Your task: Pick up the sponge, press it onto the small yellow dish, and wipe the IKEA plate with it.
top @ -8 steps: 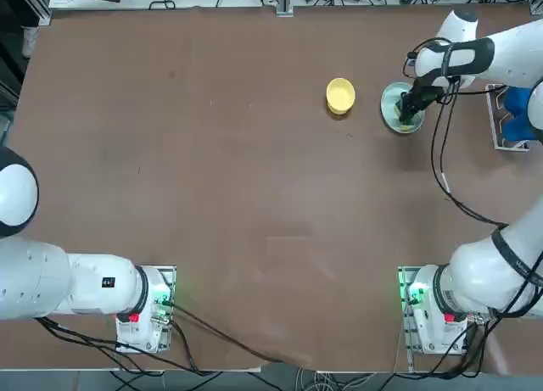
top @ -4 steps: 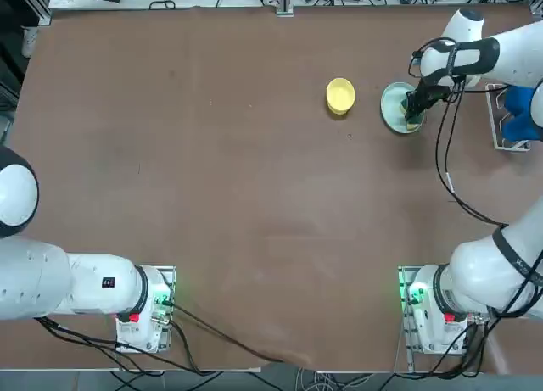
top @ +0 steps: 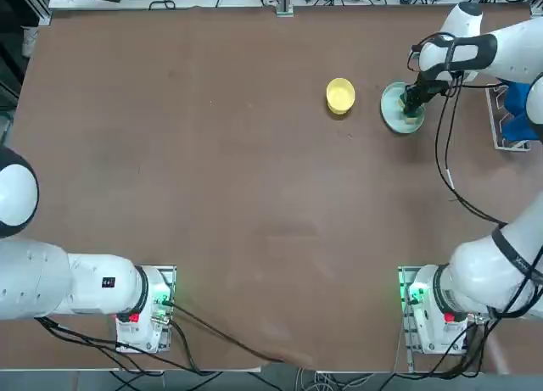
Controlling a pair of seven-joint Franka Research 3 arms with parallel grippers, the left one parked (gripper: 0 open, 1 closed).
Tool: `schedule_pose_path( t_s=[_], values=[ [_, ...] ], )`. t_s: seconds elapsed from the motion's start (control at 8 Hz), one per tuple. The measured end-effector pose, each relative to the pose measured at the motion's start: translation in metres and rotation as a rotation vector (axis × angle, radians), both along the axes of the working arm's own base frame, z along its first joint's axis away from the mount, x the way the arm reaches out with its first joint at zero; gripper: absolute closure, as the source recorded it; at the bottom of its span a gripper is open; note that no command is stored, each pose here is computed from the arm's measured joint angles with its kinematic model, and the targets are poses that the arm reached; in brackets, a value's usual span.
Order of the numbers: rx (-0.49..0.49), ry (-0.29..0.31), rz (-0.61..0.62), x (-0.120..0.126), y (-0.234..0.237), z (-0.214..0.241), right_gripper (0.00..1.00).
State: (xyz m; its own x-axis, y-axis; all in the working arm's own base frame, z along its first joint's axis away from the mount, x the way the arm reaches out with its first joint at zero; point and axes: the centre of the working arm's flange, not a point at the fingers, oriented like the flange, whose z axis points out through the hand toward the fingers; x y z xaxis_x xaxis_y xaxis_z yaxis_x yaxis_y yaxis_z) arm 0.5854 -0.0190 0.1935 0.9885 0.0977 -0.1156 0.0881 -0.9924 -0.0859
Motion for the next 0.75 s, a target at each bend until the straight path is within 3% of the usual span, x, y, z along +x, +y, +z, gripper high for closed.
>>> schedule_pose_path(
  t_s=[0.75],
  values=[
    [-0.001,-0.006,0.020,0.006,0.040,0.002,0.84]
  ],
)
